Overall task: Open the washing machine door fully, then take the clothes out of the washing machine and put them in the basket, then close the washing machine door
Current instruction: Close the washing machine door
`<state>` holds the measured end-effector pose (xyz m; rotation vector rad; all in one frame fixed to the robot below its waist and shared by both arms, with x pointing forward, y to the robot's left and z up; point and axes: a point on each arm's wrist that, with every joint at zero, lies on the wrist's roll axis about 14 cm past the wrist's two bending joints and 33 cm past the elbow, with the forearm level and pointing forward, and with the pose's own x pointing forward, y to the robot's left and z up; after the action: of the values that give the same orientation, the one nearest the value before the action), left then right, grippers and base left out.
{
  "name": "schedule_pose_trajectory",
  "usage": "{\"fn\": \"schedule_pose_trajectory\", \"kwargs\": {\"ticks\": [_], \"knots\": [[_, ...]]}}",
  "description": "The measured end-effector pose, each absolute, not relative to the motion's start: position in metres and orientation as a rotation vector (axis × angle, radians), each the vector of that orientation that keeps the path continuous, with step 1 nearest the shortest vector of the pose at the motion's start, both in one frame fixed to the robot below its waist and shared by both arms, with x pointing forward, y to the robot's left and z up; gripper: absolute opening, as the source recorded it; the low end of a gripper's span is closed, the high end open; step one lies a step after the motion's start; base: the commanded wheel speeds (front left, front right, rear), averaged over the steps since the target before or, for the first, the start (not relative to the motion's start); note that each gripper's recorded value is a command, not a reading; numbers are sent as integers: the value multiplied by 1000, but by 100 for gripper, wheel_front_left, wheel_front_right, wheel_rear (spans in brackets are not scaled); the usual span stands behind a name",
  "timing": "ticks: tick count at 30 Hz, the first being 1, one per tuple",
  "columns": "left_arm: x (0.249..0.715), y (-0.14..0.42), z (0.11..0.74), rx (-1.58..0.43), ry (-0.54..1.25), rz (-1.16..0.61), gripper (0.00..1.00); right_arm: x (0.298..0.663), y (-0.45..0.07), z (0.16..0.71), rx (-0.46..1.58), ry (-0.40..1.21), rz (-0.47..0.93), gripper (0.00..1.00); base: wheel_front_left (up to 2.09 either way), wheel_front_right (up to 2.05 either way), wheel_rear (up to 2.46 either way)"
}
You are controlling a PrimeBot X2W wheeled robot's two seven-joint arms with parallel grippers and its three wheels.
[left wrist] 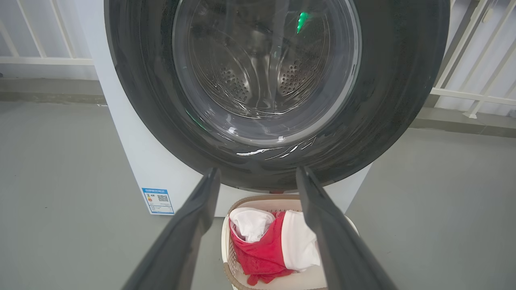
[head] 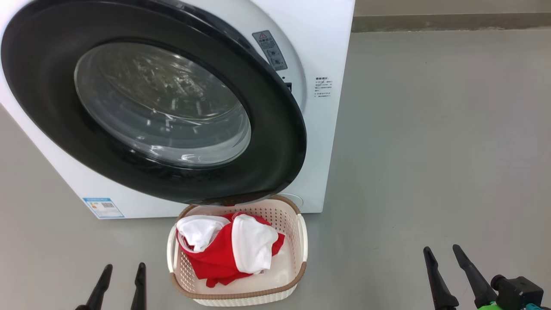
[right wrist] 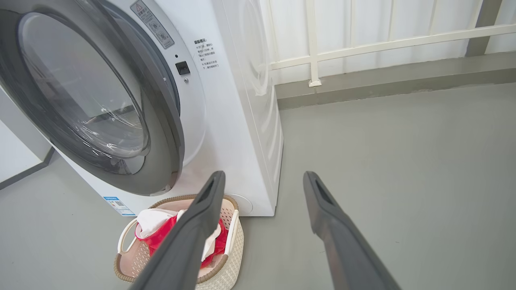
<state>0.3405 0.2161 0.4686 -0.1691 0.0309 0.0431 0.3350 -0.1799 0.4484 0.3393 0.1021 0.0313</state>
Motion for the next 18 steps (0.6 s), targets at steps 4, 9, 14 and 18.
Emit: {"fn": "schedule_pose_trajectory", "kwargs": {"ticks": [4, 9, 14, 18], "knots": [[340, 217, 468, -170, 31, 47, 100, 335, -180, 448, 340, 104, 32, 100, 0, 0, 0], [340, 217, 468, -166, 32, 48, 100, 336, -179, 448, 340, 104, 35, 100, 0, 0, 0], [338, 216, 468, -175, 32, 52, 100, 337, -171, 447, 355, 111, 56, 90, 0, 0, 0], [336, 216, 467, -181, 34, 59, 100, 338, -157, 446, 362, 122, 99, 0, 0, 0, 0]]}}
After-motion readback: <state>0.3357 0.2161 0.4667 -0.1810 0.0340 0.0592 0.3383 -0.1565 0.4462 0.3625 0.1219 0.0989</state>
